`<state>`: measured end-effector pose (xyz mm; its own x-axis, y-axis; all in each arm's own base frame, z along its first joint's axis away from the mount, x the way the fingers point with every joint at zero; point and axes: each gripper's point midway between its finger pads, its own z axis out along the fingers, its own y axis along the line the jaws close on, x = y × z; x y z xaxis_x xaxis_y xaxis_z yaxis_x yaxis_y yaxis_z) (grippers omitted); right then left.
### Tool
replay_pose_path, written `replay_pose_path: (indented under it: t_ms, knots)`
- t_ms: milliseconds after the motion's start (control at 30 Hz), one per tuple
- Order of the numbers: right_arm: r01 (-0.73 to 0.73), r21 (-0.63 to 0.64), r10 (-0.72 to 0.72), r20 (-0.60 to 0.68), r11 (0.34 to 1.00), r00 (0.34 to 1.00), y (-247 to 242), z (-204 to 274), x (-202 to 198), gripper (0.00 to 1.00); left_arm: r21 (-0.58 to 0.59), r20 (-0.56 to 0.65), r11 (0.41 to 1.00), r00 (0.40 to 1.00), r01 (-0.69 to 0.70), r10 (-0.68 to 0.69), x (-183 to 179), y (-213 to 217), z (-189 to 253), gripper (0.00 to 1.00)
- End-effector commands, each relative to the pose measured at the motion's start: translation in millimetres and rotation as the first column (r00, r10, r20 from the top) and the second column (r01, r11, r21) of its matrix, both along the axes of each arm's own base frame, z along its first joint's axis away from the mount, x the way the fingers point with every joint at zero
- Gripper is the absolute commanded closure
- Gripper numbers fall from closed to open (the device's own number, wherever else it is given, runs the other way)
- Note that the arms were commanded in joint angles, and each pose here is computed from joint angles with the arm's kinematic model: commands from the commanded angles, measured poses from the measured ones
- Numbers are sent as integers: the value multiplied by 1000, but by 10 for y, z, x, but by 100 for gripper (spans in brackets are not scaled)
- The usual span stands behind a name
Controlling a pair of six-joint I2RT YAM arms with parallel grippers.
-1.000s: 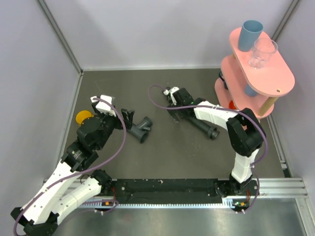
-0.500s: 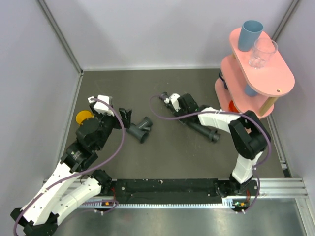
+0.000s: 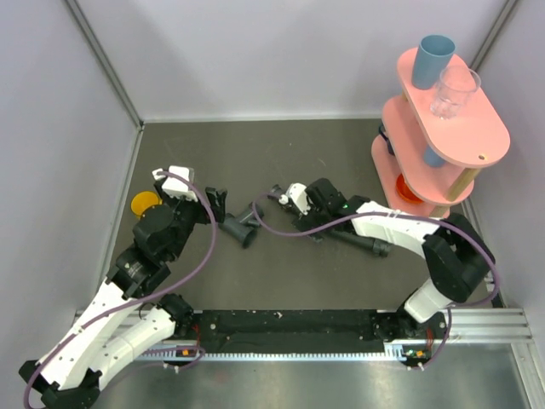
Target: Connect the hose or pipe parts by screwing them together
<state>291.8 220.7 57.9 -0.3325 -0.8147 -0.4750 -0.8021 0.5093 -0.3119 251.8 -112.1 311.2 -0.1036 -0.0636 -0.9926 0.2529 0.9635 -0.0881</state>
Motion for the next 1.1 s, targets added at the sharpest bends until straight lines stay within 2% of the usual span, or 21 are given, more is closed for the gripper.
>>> replay_pose_path:
  t_ms: [0, 133, 433, 667, 767, 833, 867, 967, 1067]
  knots:
    - [-70, 238, 52, 82, 969, 995, 398, 386, 60, 12, -42, 55, 999, 998, -33, 35, 7, 58, 157, 10]
    - [-83, 309, 32, 167, 947, 986, 657, 554, 370, 11, -40, 54, 998, 997, -57, 59, 10, 105, 154, 10]
    - [-77, 364, 57, 67, 928, 996, 1002, 326, 714, 11, -44, 66, 995, 994, -86, 89, -5, 177, 187, 10]
    - [-70, 370, 67, 23, 926, 998, 1102, 140, 776, 15, -42, 66, 995, 994, -90, 93, -3, 187, 184, 13]
    - [-64, 360, 61, 18, 931, 998, 1080, 88, 808, 23, -38, 59, 996, 994, -85, 87, 8, 164, 162, 16]
    - [-64, 366, 58, 29, 928, 998, 1075, 97, 839, 33, -33, 54, 996, 995, -85, 86, 27, 150, 137, 19]
    - [-63, 374, 53, 35, 925, 998, 1075, 109, 856, 44, -31, 51, 996, 995, -85, 86, 34, 145, 132, 21]
    - [-75, 395, 51, 71, 915, 996, 1078, 224, 887, 57, -43, 34, 996, 996, -83, 85, 47, 119, 100, 23]
    - [-115, 431, 66, 126, 895, 990, 1063, 468, 828, 61, -100, 9, 993, 997, -69, 71, 30, 65, 75, 23]
